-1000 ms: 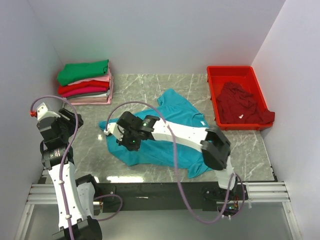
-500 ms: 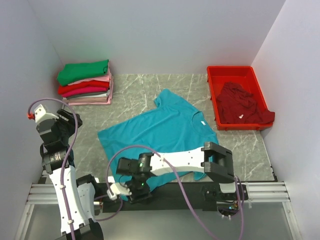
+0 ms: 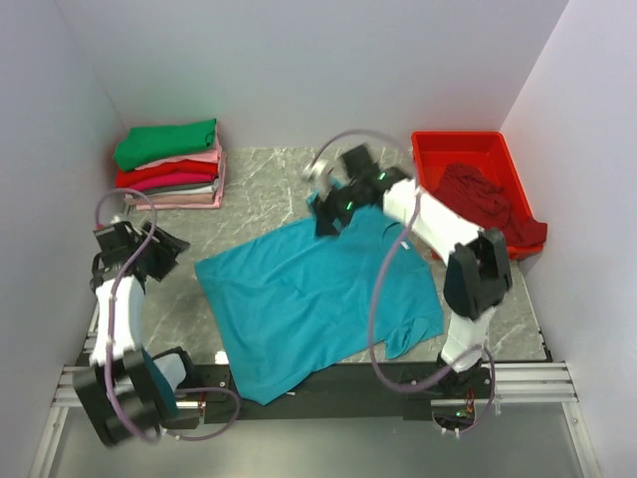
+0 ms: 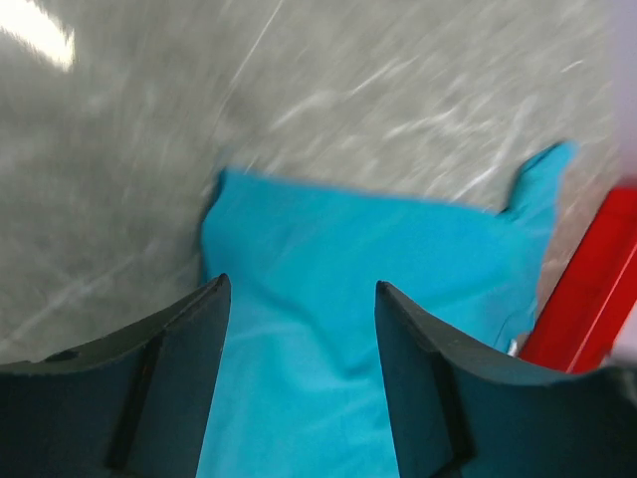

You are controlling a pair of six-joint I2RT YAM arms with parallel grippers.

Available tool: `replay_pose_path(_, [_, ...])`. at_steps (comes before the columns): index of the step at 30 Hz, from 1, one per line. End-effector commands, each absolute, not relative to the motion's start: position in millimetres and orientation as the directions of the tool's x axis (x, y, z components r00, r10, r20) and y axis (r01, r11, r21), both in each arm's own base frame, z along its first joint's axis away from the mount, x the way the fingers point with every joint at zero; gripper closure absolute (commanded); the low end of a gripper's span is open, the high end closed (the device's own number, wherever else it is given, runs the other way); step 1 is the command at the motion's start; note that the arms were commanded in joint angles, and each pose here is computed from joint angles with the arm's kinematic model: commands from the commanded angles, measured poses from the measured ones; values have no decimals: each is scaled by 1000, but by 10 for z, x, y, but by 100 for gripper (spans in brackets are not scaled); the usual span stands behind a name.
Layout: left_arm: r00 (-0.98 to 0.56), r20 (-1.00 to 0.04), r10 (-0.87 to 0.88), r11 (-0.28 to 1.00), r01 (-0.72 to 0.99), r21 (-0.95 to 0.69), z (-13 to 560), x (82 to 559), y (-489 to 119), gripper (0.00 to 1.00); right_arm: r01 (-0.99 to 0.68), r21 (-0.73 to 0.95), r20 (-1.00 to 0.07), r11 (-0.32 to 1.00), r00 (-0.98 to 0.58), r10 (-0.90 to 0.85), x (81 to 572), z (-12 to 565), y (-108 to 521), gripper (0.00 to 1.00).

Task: Fold and stack the t-shirts
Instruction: Flatten the tshirt out

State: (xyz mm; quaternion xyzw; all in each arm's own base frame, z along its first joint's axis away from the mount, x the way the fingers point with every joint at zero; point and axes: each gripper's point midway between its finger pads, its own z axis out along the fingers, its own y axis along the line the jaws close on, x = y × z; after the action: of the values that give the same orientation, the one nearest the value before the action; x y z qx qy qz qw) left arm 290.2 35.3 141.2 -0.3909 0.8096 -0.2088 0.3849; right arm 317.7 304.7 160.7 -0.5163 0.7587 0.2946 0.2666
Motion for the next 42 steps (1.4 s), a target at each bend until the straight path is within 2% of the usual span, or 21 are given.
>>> replay_pose_path(1, [-476,-262,-840,507,-515,-691,1077,2891,128,35,-736,280,-682,616,-604,-412,4196,1533,2450,38])
replay_pose_path(3, [-472,-266,-841,513,-534,-672,986,2912,175,35,-642,298,-654,707,-676,-338,4612,1369,2117,38])
replay_pose_path(6, [-477,-261,-839,521,-570,-635,879,2950,255,34,-557,274,-612,784,-730,-305,4968,1115,1814,38])
replay_pose_path(9, [-498,-263,-827,538,-563,-627,857,3016,282,34,-492,236,-571,838,-768,-290,5144,877,1597,38])
replay_pose_path(16, [-561,-238,-793,583,-585,-564,617,3133,369,34,-452,255,-539,855,-801,-263,5180,679,1324,37])
replay_pose_path(24, [-659,-203,-724,659,-574,-487,385,3150,247,41,-458,290,-546,840,-801,-248,5113,714,1338,38])
replay_pose_path(31, [-707,-191,-681,719,-595,-361,171,3066,190,52,-461,311,-545,831,-803,-241,5088,724,1366,38])
replay_pose_path(38, [-697,-270,-664,747,-633,-204,168,3156,439,72,-483,317,-569,816,-785,-244,5084,885,1402,38])
replay_pose_path(42, [-730,-275,-625,778,-610,-150,125,3189,429,82,-484,274,-576,831,-775,-261,5144,902,1339,38])
